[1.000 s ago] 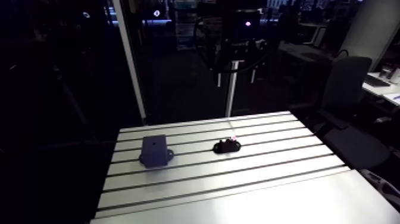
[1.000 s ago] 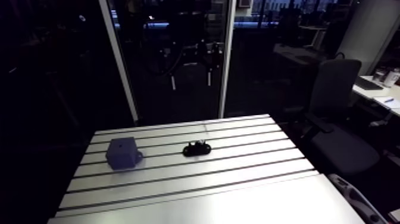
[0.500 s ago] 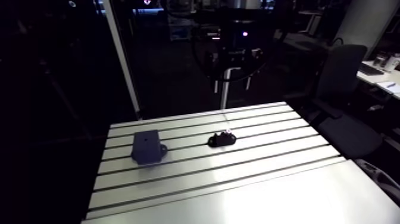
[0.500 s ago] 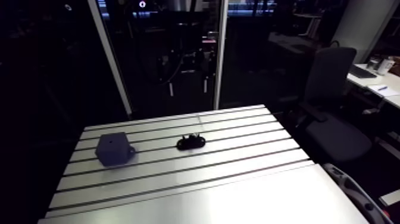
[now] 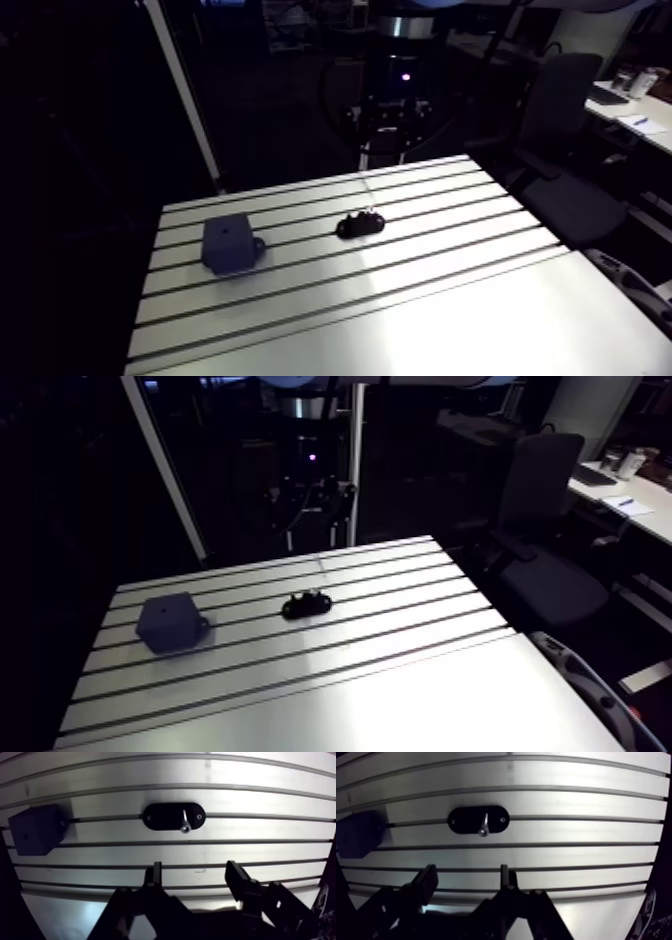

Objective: Pick up the M10 bolt and insert it into the hole until fully seated.

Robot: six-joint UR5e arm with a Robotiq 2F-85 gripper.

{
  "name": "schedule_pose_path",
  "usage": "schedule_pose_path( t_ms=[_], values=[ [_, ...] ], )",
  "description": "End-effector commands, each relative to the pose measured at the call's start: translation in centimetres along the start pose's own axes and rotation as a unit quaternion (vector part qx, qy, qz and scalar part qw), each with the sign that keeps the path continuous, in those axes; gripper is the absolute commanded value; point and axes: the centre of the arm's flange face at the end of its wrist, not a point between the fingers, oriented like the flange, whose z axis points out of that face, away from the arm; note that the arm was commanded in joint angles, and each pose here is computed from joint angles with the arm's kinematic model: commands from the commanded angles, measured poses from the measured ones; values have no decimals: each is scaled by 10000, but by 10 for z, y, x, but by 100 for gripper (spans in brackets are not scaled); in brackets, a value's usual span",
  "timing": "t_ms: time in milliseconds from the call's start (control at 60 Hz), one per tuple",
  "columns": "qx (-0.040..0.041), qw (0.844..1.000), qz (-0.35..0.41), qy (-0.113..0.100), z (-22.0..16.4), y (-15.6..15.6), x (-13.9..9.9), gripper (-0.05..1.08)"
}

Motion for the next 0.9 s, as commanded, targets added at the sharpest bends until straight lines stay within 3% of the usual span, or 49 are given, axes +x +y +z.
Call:
schedule_pose_path(
  t_ms=[17, 283, 500, 900],
  values=[
    [16, 10000, 9, -74, 20, 2, 2, 38],
    [17, 9999, -5, -135, 39, 5, 8, 44],
    [60, 9996, -86, -259, 54, 5, 12, 44],
    [68, 9993, -129, -347, 64, 5, 14, 45]
  ],
)
